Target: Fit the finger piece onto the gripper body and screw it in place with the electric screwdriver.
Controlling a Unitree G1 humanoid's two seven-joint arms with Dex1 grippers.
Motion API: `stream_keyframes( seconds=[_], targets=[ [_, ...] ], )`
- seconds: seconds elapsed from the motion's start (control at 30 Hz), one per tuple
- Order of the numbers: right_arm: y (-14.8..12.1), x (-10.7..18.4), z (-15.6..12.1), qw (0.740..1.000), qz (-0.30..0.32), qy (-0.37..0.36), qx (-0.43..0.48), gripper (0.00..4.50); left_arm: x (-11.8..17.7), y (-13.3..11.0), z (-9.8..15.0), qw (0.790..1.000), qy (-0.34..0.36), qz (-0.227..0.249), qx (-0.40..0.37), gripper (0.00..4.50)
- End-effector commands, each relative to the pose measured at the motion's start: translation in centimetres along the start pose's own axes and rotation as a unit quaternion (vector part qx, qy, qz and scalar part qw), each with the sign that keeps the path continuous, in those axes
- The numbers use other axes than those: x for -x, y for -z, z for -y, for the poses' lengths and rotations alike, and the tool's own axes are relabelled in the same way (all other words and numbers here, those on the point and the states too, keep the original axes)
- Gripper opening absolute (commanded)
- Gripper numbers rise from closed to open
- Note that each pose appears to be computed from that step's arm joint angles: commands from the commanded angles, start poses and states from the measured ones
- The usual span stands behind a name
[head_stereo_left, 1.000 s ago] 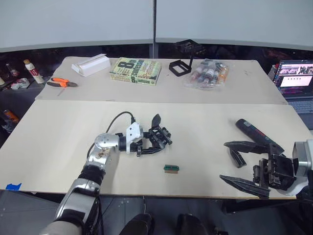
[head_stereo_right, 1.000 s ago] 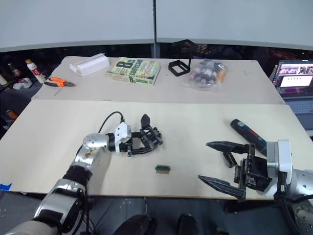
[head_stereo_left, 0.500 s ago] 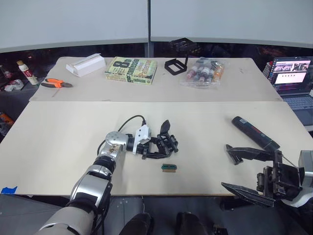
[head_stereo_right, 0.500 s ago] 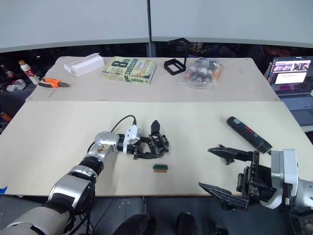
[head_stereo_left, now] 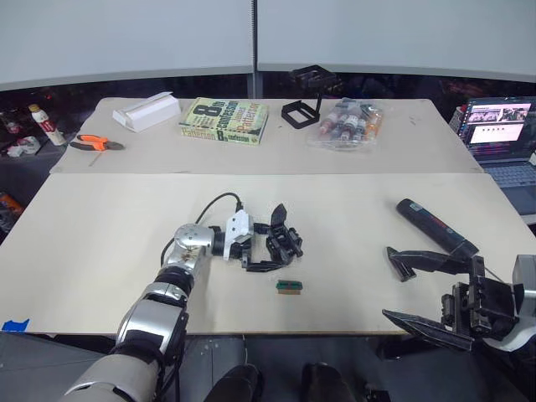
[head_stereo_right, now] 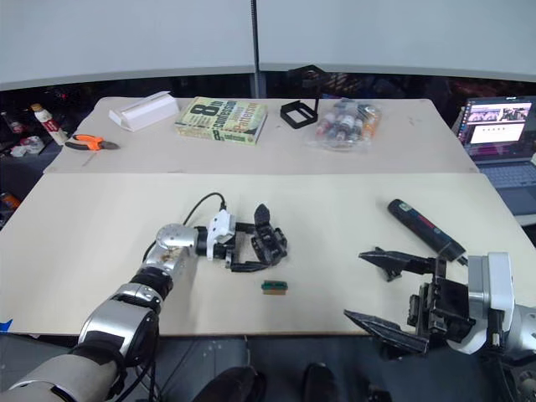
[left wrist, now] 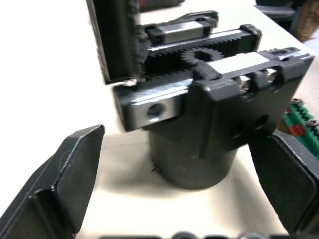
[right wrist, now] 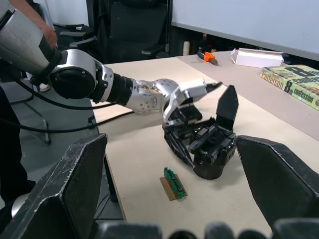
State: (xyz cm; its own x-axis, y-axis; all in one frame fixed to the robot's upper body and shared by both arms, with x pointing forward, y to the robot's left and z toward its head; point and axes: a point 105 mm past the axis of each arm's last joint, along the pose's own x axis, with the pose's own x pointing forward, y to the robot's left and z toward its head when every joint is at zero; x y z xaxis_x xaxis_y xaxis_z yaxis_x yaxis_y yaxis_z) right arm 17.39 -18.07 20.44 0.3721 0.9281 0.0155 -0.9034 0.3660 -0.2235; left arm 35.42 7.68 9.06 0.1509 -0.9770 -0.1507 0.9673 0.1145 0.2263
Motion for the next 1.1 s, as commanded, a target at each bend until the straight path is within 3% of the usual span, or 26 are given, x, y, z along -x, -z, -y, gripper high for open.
stream_keyframes(
  seconds=[0.03, 0.2, 0.4, 0.63, 1.1],
  targets=[
    [-0.2, 0.2, -0.3, 1.0, 0.005, -0.008, 0.011, 4.5, 1.3, -0.6, 0.2, 1.0, -0.017, 0.019, -0.017, 4.47],
    [0.0, 0.3, 0.0, 1.0, 0.013, 0.008, 0.02, 4.5, 2.8, -0.4, 2.2, 0.996, -0.08, 0.029, 0.003, 4.47],
    [0.7, 0.0, -0.6, 1.0, 0.021, 0.003, 0.009, 4.5, 1.2, -1.0, 3.2, 0.984, -0.175, 0.021, 0.029, 4.47],
    [0.7, -0.1, -0.5, 1.0, 0.024, 0.001, 0.009, 4.5, -0.7, -1.4, 4.3, 0.977, -0.204, 0.002, 0.061, 4.47],
    [0.6, -0.4, -0.7, 1.0, 0.024, 0.0, 0.008, 4.5, -2.7, -0.2, 3.8, 0.966, -0.246, -0.018, 0.075, 4.47]
  ],
)
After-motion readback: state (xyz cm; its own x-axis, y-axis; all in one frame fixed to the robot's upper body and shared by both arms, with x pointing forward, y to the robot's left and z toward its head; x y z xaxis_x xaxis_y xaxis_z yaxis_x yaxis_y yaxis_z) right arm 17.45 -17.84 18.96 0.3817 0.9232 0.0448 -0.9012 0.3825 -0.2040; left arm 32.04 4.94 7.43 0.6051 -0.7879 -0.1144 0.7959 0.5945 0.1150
